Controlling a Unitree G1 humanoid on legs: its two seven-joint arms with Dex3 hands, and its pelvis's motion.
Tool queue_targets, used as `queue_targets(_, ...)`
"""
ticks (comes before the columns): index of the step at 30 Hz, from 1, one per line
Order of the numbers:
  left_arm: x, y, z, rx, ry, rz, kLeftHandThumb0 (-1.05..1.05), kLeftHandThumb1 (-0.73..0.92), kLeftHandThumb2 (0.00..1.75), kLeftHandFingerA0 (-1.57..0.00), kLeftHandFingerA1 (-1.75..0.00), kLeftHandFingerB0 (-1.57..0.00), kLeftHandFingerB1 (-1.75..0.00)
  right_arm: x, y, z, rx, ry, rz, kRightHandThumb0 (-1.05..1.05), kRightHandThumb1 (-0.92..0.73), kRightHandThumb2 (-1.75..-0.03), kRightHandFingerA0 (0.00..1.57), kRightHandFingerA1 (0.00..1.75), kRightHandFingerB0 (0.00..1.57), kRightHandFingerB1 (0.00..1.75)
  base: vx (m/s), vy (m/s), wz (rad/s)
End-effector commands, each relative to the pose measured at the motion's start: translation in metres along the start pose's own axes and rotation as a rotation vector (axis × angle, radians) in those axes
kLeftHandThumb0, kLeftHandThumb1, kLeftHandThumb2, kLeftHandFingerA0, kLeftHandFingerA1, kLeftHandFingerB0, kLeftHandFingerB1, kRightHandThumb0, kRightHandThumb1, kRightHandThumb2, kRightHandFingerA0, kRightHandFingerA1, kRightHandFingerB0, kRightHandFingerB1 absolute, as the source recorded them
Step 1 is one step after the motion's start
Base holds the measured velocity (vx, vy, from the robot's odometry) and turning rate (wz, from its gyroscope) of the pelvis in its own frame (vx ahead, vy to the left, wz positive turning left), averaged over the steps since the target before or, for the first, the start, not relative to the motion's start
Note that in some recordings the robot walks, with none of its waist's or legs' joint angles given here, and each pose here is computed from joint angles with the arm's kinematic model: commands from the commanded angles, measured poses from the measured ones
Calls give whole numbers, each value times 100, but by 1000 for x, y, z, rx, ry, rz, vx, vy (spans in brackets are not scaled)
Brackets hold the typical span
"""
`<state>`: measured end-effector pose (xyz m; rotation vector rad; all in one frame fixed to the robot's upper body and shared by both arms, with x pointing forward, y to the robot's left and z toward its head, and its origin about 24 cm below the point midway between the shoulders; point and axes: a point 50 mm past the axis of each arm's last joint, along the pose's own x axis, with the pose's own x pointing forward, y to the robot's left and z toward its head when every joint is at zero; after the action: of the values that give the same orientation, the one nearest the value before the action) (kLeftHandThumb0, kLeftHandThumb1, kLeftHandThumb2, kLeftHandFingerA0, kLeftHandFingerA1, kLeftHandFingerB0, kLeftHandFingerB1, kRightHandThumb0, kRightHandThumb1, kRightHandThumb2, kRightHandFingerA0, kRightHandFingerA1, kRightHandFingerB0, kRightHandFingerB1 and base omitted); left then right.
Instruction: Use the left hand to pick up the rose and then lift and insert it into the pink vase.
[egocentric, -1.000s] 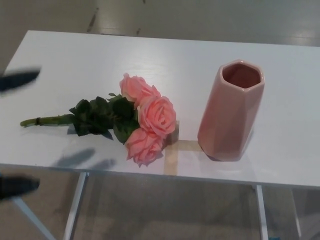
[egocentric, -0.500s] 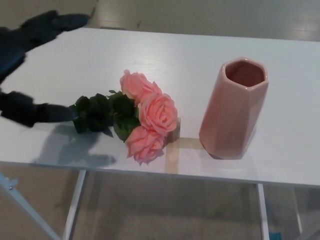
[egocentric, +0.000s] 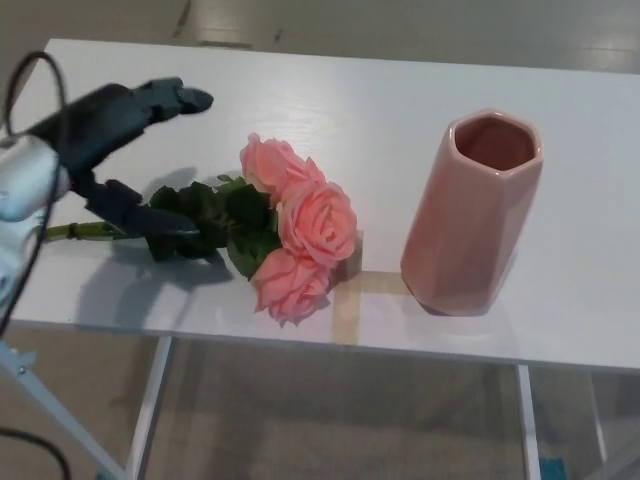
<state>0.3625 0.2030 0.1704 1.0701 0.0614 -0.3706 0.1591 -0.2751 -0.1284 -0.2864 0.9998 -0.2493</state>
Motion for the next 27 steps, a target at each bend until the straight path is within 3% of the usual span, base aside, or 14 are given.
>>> queue_targets(1, 10, -5, -3, 67, 99, -10, -64, 37, 64, -5, -17, -10, -23, -1, -3, -3, 5, 9, -9, -32, -67, -59, 70, 50, 57, 43, 0, 0, 0)
queue_targets(4, 20, -14, 1, 79, 127, -29, -63, 38, 63, -5, -18, -9, -23, 0, -2, -2, -9, 6, -9, -33, -67, -59, 69, 49, 57, 43, 0, 0, 0)
queue_targets(5, 22, -17, 2, 85, 133, -33, -55, 35, 76, 0, -21, -6, -29, 0, -1, -2, -12, 5, -8, -33, -67, -59, 69, 49, 57, 43, 0, 0, 0)
queue_targets(17, 41, -42, 3, 86, 143, -53, -55, 36, 76, -3, -25, -6, -32, 0, -2, -1, -11, -1, -11, -33, -67, -59, 70, 50, 57, 43, 0, 0, 0)
queue_targets(18, 43, -47, 5, 83, 139, -58, -63, 37, 63, -6, -18, -11, -26, 0, -1, -1, -11, 2, -11, -33, -67, -59, 70, 50, 58, 44, 0, 0, 0)
queue_targets(20, 45, -51, 9, 84, 132, -66, -59, 44, 54, 0, -24, -10, -27, 0, -2, -1, -1, 4, -11, -33, -67, -59, 70, 50, 58, 44, 0, 0, 0)
queue_targets(22, 47, -52, 10, 82, 129, -68, -59, 44, 54, -1, -24, -10, -26, 0, -1, 1, 12, 3, -8, -33, -67, -59, 70, 50, 58, 44, 0, 0, 0)
queue_targets(23, 49, -54, 11, 82, 129, -70, -60, 37, 62, -7, -20, -11, -26, 0, -1, 1, 15, 3, -8, -32, -67, -59, 70, 50, 58, 44, 0, 0, 0)
queue_targets(27, 54, -66, 12, 89, 128, -83, -52, 42, 55, -9, -22, -12, -25, 0, -2, 1, 37, 1, -15, -32, -67, -59, 69, 50, 58, 44, 0, 0, 0)
